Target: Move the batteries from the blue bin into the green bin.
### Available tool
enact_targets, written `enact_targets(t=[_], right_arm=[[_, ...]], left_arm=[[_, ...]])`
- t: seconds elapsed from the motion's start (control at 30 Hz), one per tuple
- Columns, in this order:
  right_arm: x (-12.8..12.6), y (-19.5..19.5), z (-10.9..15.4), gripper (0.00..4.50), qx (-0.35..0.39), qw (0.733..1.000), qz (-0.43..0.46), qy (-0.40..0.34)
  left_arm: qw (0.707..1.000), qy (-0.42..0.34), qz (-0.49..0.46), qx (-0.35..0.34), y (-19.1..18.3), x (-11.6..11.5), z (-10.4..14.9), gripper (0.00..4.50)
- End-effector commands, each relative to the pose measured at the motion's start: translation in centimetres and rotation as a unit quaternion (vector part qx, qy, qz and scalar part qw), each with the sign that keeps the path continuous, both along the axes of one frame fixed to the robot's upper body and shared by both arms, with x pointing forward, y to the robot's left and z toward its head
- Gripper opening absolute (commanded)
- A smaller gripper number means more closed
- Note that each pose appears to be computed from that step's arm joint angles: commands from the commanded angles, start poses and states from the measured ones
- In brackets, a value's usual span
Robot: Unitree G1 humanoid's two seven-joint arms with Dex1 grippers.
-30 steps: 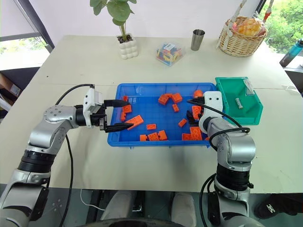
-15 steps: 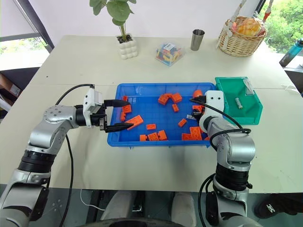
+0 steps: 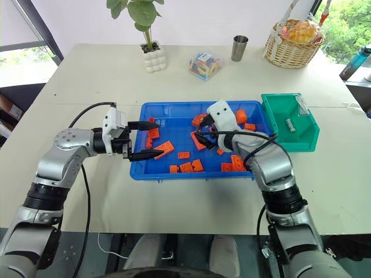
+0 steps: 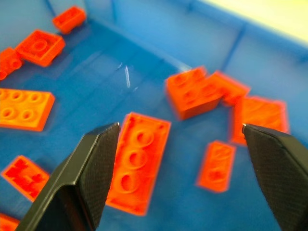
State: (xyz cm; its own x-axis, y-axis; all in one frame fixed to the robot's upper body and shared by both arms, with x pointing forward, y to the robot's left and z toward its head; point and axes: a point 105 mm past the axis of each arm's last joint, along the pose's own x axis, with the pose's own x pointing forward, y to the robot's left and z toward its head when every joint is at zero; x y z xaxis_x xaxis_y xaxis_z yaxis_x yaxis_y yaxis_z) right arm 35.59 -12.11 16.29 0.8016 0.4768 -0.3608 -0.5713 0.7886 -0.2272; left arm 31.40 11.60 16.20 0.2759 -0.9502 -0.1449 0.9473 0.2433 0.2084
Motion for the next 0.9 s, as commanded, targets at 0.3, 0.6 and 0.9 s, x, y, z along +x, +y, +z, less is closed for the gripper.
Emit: enact_targets(t=[0.3,0.6,0.9], right_arm=[[-1.9,-8.7,1.2,3.9,-0.083,0.99,0.109,0.039],[-2.2,-9.5,-1.1,3.9,-0.083,0.987,0.123,0.059],[-2.2,-8.5,-2.8,3.38,-0.065,0.987,0.128,0.075]], left_arm=[[1.0,-0.029,-0.009,0.004,0.0,-0.4,1.2,4.5],[0.999,-0.038,-0.005,0.0,-0.1,-0.3,1.7,4.5],[0.999,-0.038,-0.01,0.001,-0.3,-0.1,1.7,4.5]])
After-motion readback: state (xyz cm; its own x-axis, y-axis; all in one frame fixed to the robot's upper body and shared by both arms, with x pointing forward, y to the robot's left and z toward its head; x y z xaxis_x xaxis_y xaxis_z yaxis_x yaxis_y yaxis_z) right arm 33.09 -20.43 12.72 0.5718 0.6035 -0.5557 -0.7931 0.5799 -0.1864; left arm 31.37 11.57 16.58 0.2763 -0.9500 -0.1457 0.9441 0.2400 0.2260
